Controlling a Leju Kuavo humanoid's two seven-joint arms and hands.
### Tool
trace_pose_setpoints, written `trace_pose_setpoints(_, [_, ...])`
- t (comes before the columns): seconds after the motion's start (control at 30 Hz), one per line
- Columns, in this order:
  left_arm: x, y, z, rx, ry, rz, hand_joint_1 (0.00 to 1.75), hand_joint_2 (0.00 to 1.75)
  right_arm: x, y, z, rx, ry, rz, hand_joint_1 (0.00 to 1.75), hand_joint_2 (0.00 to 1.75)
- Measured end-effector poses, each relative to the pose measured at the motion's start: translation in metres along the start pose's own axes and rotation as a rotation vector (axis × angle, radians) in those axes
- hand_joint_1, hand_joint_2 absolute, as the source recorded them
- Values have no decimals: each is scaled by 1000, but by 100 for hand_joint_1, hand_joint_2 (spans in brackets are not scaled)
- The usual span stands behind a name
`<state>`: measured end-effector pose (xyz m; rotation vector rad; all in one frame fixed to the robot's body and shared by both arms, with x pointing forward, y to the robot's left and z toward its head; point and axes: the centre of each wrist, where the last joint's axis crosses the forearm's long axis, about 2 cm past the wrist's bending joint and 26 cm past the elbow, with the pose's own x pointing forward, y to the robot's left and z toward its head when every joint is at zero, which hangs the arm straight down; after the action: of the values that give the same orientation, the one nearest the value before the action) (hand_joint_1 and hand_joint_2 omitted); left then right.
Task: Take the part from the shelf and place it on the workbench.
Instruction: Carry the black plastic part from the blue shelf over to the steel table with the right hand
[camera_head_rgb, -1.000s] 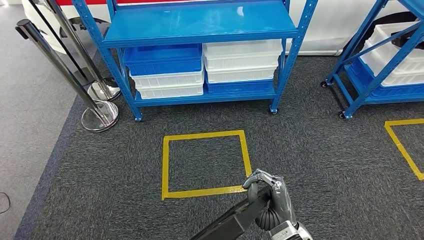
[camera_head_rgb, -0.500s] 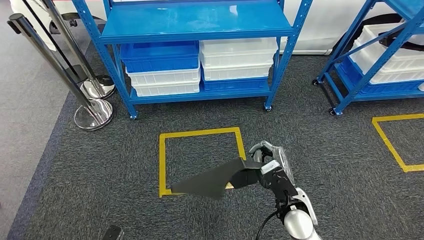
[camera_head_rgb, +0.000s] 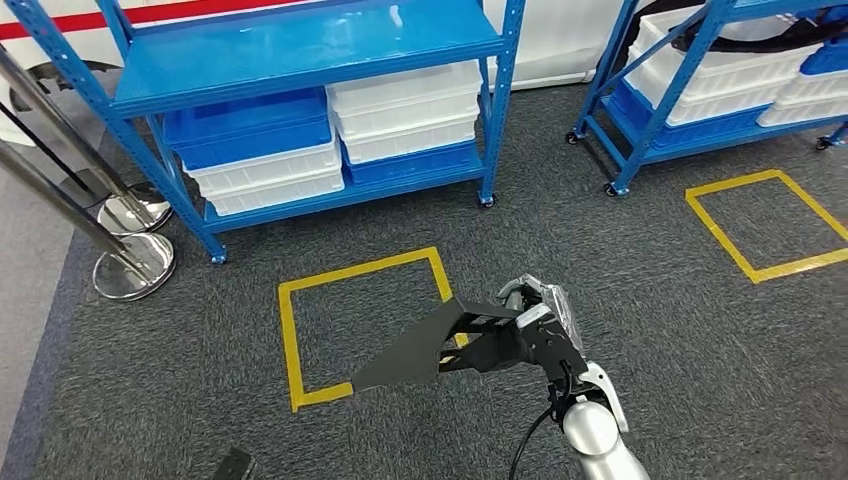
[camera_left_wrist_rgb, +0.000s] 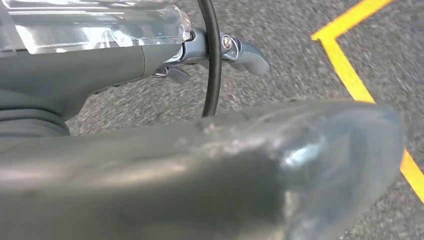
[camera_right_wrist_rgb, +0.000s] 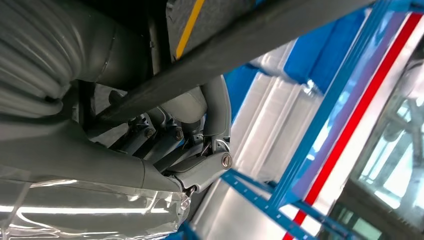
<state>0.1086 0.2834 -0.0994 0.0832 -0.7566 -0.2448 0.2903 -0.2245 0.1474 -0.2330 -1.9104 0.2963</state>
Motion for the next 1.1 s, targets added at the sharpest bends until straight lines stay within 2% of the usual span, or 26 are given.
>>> trace_pose_setpoints(0.3, [5,1,-3,3,-13,-1,0,0,-1,-1,-2,-7,3,-2,175,175])
trace_pose_setpoints(1.1, [1,1,0,1,-4,-5,0,0,-2,1,-3,-8,13,-7,175,175])
